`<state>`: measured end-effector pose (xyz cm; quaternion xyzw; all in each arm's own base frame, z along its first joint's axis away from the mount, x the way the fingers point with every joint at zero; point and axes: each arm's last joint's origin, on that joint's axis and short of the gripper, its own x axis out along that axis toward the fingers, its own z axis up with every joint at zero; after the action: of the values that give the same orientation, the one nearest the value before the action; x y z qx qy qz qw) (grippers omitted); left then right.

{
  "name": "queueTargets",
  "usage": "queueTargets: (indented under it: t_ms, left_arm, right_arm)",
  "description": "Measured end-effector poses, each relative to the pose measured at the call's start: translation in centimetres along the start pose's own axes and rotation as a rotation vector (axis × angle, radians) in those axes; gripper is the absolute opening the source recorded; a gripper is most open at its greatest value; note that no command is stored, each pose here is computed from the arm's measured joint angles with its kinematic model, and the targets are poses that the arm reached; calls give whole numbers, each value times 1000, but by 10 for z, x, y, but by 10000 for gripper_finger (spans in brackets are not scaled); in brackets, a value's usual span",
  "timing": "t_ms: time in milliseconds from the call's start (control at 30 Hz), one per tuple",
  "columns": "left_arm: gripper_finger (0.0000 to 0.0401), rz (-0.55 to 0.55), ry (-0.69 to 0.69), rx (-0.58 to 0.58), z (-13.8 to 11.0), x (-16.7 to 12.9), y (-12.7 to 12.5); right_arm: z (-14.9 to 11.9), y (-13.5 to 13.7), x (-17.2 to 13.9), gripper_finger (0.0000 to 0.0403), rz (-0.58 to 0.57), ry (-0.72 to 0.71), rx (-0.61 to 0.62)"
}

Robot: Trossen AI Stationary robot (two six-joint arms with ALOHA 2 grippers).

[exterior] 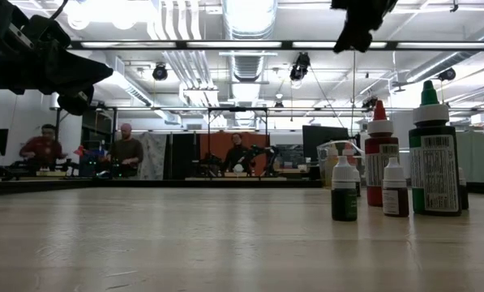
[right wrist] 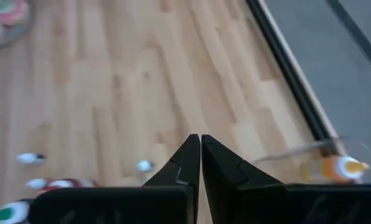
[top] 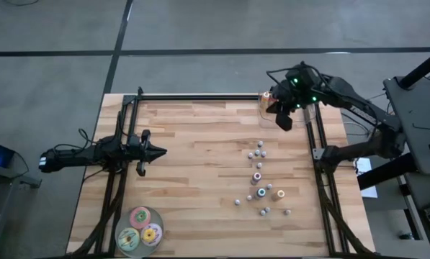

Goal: Pick & Place food coloring
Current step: Put the big yellow food coloring bottle into the bin

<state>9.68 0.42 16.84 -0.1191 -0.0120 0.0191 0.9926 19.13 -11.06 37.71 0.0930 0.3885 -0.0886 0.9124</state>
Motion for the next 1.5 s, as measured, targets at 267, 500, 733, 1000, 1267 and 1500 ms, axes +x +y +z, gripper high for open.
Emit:
queueTargets:
  t_ms: [267, 500, 733, 1000, 1267, 1500]
  left_arm:
    - [0, 0, 0, 0, 0, 0, 0]
    - [0, 0, 0, 0, 0, 0, 0]
    - [0, 0, 0, 0, 0, 0, 0]
    - [0, 0, 0, 0, 0, 0, 0]
    - [0, 0, 0, 0, 0, 0, 0]
    - [0, 0, 0, 0, 0, 0, 0]
  right_arm:
    - [-1, 43, -8, 8, 125, -21, -41]
    - [-4, 82, -7, 8, 254, 7, -78]
    - [-10, 117, -6, 8, 365, 47, -175]
    - [-18, 145, -6, 8, 453, 97, -217]
    - [-31, 167, -10, 8, 519, 170, -289]
    - [-49, 175, -16, 9, 525, 310, -322]
